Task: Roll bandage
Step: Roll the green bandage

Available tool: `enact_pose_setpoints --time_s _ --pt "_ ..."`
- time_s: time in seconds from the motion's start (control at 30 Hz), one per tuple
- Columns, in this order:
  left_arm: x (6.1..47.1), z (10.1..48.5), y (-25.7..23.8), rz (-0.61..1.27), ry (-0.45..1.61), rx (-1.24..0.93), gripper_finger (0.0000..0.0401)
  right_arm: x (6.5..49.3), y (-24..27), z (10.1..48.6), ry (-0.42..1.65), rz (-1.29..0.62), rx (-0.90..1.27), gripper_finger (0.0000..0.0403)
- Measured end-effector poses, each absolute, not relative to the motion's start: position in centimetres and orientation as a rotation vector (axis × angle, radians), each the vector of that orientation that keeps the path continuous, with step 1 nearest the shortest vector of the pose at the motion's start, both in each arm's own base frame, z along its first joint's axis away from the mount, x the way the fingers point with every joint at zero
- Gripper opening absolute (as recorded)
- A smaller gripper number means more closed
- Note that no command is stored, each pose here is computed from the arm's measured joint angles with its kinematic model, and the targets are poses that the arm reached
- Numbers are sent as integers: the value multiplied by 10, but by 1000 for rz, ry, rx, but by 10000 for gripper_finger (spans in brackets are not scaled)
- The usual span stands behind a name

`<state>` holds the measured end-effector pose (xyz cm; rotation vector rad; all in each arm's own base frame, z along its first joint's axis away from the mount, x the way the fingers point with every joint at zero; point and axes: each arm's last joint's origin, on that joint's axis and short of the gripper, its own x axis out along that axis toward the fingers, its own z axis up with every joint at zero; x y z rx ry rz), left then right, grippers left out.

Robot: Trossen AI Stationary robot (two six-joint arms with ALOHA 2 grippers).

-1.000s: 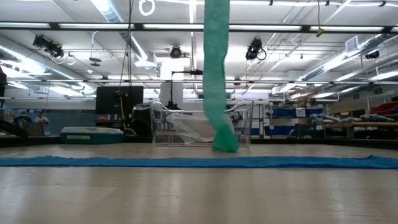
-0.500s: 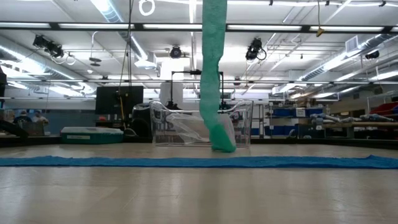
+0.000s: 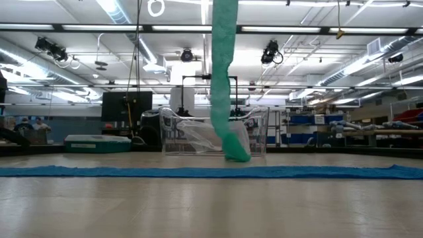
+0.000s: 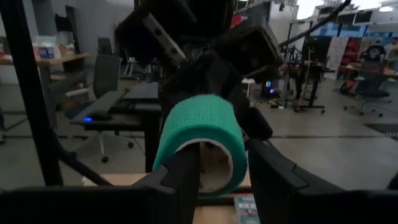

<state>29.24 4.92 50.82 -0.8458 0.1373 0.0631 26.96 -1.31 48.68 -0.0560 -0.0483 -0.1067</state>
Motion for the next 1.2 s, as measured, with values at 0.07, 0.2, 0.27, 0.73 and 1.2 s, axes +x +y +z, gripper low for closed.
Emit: enact_pose_setpoints --time_s 0.07,0.2,0.27,0.73,1.2 --pt "292 508 49 62 138 -842 11 271 -13 488 -70 -107 -45 124" --pt "292 509 49 45 142 -822 15 271 -13 489 -80 -105 18 63" --pt "292 510 49 35 126 -788 25 270 -14 489 -82 -91 23 19" --pt "270 547 53 29 -23 -374 145 248 -12 503 -139 4 337 1" --pt "269 534 31 61 170 -294 147 246 -31 502 -144 2 754 0"
